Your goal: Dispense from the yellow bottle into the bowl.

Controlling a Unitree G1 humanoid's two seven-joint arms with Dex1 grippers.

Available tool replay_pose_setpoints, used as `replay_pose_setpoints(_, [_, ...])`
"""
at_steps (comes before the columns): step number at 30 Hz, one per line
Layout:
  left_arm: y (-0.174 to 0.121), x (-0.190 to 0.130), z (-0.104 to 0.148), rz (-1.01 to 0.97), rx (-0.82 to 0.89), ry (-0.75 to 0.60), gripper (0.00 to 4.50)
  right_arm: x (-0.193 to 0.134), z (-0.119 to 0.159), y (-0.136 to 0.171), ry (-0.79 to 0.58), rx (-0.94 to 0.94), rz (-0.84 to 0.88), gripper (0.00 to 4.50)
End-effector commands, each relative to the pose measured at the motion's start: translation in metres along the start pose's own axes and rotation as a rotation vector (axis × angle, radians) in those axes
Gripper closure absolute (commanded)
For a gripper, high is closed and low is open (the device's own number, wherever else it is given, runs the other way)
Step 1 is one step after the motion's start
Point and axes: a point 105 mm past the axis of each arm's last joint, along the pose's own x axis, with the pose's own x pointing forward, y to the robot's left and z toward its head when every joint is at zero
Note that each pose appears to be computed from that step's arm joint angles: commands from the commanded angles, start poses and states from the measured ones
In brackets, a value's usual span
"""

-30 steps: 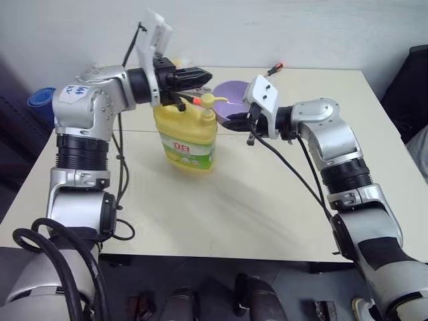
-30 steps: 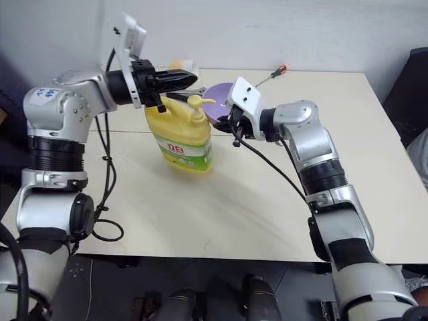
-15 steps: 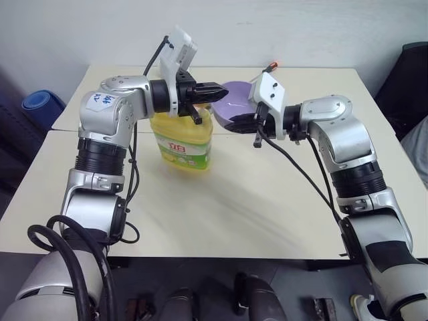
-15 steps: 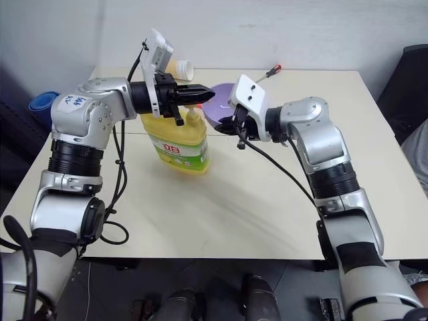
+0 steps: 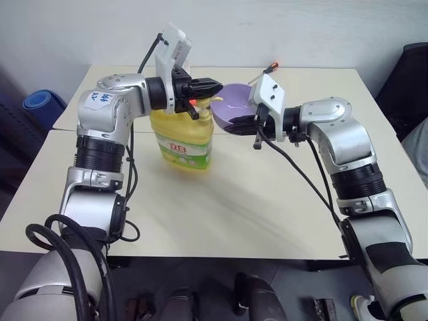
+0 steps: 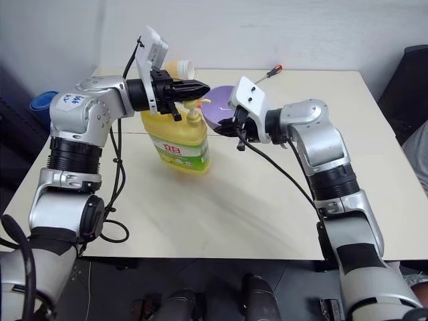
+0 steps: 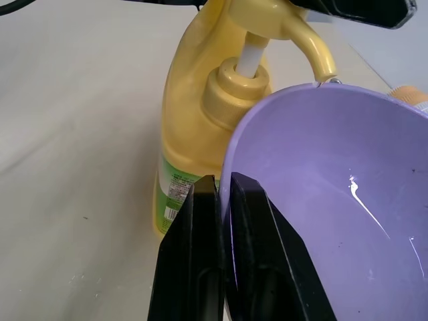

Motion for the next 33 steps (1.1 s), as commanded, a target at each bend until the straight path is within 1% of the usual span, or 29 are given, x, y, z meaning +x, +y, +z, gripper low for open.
replay_pose_setpoints(1, [0.001,-0.001,-0.016,0.012,-0.016,0.046,4.47,-0.004,0.017,-0.002,-0.048,-0.047,-0.014,4.50])
replay_pose_setpoints(7, [0.012,-0.001,-0.039,0.062,-0.042,0.084,4.47,-0.002,0.019,0.000,-0.054,-0.046,-0.003,4.50])
replay_pose_setpoints(14, [0.005,0.000,-0.059,0.029,-0.083,0.131,4.47,-0.002,0.020,0.000,-0.056,-0.047,-0.001,4.50])
replay_pose_setpoints(27, [0.009,0.000,-0.069,0.048,-0.102,0.146,4.47,-0.002,0.021,0.000,-0.061,-0.037,-0.002,4.50])
replay_pose_setpoints(33, [0.012,-0.003,-0.080,0.062,-0.132,0.164,4.47,-0.002,0.022,0.000,-0.071,-0.031,0.000,4.50])
